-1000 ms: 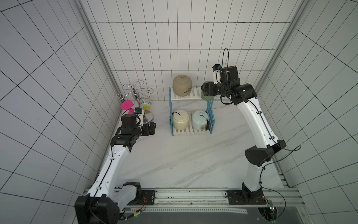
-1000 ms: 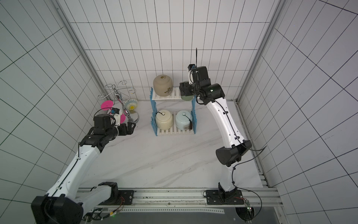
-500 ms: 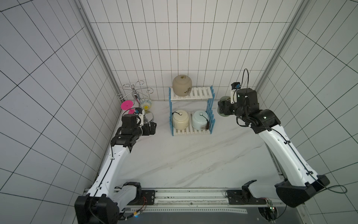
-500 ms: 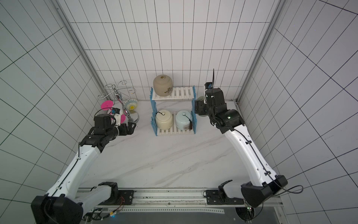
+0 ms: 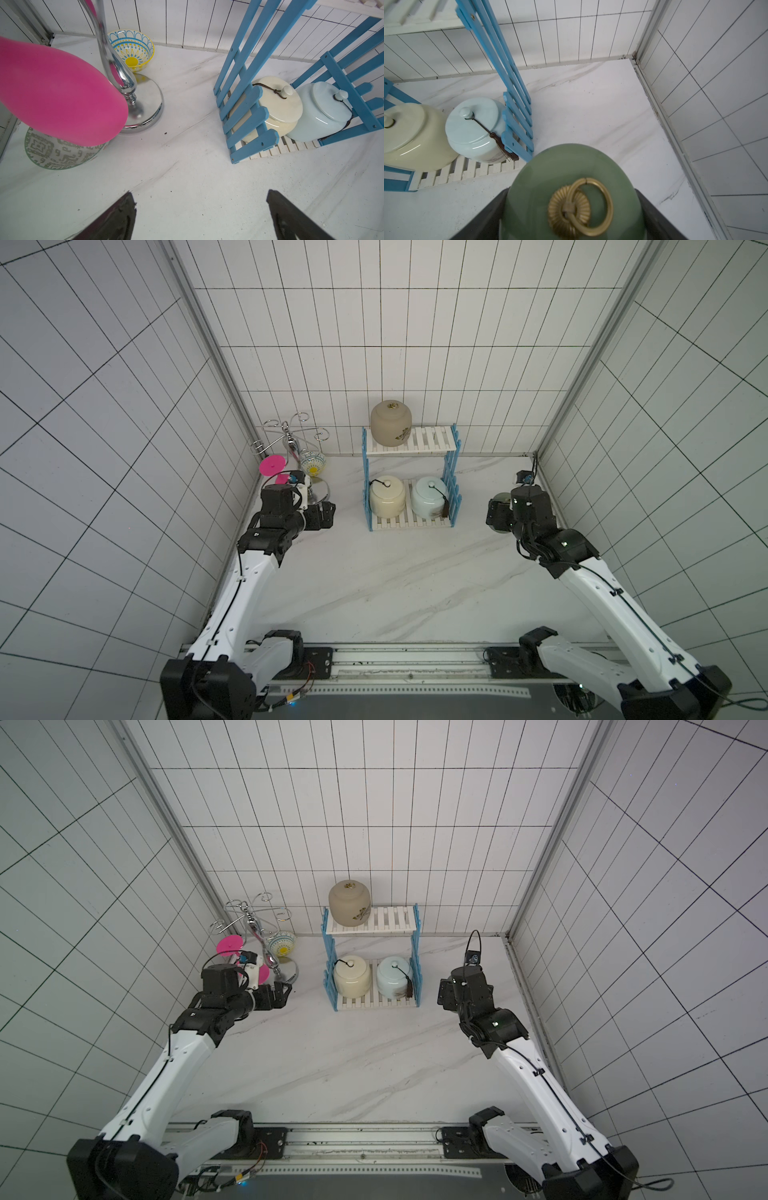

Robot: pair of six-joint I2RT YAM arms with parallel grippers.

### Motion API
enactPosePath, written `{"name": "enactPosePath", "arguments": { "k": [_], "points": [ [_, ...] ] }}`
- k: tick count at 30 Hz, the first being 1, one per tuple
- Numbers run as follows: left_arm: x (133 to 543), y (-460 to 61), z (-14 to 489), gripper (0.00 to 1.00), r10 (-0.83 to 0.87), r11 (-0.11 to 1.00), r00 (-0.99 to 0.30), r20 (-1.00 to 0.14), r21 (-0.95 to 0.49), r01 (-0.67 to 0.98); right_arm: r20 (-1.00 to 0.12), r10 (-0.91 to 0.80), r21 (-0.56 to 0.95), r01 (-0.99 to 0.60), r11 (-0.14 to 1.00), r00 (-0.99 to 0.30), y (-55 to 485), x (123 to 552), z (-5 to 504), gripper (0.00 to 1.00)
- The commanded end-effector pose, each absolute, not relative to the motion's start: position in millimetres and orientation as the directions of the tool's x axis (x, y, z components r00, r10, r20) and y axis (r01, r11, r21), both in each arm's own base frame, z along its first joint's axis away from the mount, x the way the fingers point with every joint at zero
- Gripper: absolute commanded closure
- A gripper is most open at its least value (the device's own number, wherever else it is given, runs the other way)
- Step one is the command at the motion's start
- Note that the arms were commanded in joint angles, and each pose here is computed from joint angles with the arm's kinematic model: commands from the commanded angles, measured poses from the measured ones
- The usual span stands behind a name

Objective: Remove the tea canisters from the shelf
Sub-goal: Place the tea canister at the center of the board.

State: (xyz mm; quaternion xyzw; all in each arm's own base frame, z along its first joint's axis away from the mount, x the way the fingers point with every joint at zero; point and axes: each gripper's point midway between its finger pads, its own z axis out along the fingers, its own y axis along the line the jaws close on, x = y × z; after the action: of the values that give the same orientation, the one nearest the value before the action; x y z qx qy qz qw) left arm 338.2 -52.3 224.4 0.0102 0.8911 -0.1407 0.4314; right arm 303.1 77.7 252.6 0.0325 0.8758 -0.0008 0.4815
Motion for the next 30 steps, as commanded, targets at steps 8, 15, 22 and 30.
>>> {"name": "enactPosePath", "arguments": {
  "k": [8,15,22,30],
  "points": [
    [341.1,-48.6,225.1,0.01,-0.094,0.964,-0.620,-0.779,-0.226,0.138,-0.891,0.321,0.239,0.269,0.933,-0.322,36.9,297.2,231.6,0.49],
    [341.0,-47.2,224.8,0.01,-0.098,0.965,-0.620,-0.779,-0.227,0.133,-0.873,0.342,0.229,0.328,0.917,-0.348,28.1,291.6,196.6,0.51],
    [341.2,-46.9,225.3,0.01,-0.098,0.965,-0.618,-0.780,-0.227,0.133,-0.874,0.329,0.162,0.424,0.891,-0.358,8.3,279.8,170.8,0.51],
    [341.7,-47.0,225.1,0.01,-0.099,0.965,-0.618,-0.780,-0.228,0.133,-0.859,0.337,0.131,0.472,0.872,-0.385,0.7,272.7,149.2,0.51]
  ]
}}
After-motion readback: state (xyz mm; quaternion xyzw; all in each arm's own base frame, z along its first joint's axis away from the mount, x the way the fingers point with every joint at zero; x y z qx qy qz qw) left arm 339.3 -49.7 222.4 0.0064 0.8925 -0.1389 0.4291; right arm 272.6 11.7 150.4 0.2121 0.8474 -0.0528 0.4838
